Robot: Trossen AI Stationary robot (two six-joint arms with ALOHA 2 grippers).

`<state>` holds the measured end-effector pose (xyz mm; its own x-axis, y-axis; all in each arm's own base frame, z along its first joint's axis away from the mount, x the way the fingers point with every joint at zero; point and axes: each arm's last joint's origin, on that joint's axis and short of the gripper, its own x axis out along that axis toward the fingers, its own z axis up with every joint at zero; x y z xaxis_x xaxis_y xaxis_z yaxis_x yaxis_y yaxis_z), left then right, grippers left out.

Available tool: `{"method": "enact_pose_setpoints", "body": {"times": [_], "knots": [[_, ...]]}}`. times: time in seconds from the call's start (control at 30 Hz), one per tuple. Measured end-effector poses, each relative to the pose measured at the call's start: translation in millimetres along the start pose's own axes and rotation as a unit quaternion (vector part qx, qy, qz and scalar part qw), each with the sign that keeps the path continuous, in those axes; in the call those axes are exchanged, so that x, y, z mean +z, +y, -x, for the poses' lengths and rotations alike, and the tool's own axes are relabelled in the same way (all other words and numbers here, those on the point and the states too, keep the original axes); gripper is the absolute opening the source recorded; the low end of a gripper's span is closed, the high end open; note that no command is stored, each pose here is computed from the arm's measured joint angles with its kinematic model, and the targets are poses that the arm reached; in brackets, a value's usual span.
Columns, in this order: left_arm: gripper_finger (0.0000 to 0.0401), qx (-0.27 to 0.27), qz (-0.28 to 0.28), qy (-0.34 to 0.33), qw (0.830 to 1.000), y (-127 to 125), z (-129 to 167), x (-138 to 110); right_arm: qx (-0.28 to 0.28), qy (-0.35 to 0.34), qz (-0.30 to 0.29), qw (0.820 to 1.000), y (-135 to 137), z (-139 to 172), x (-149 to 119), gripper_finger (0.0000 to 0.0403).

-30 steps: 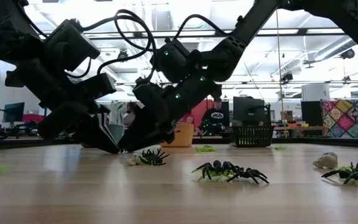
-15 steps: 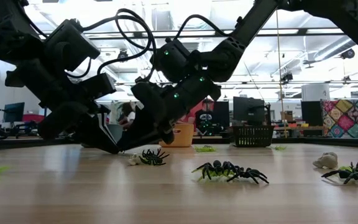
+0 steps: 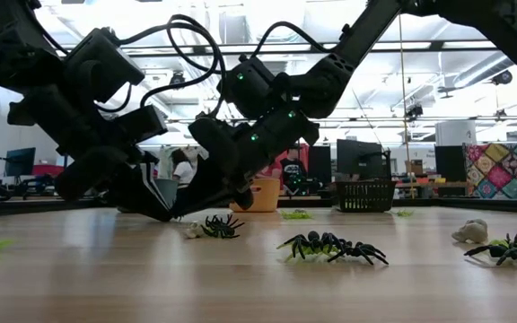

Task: Sort Halloween decoration
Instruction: Put the black spider toy into the orange bin

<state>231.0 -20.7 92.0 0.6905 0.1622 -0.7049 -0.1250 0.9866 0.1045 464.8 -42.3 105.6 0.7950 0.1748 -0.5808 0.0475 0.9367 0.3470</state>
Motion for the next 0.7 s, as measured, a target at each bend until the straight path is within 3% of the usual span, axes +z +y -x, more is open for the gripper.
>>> {"method": "enact_pose_setpoints", "body": {"times": [0.4,0.6,0.7], "knots": [[0.0102,0.001,0.007,0.026,1.000,5,23,2,-0.011,0.016,-0.028,0.999,-5,17,10,0.0009],[0.0103,-0.004,0.025,-0.020,0.999,9,45,15,-0.025,-0.004,-0.008,1.000,1,61,44,0.0009],[0.0100,-0.006,0.031,-0.046,0.998,11,55,21,-0.074,-0.023,0.005,0.997,0,91,62,0.0009]]}}
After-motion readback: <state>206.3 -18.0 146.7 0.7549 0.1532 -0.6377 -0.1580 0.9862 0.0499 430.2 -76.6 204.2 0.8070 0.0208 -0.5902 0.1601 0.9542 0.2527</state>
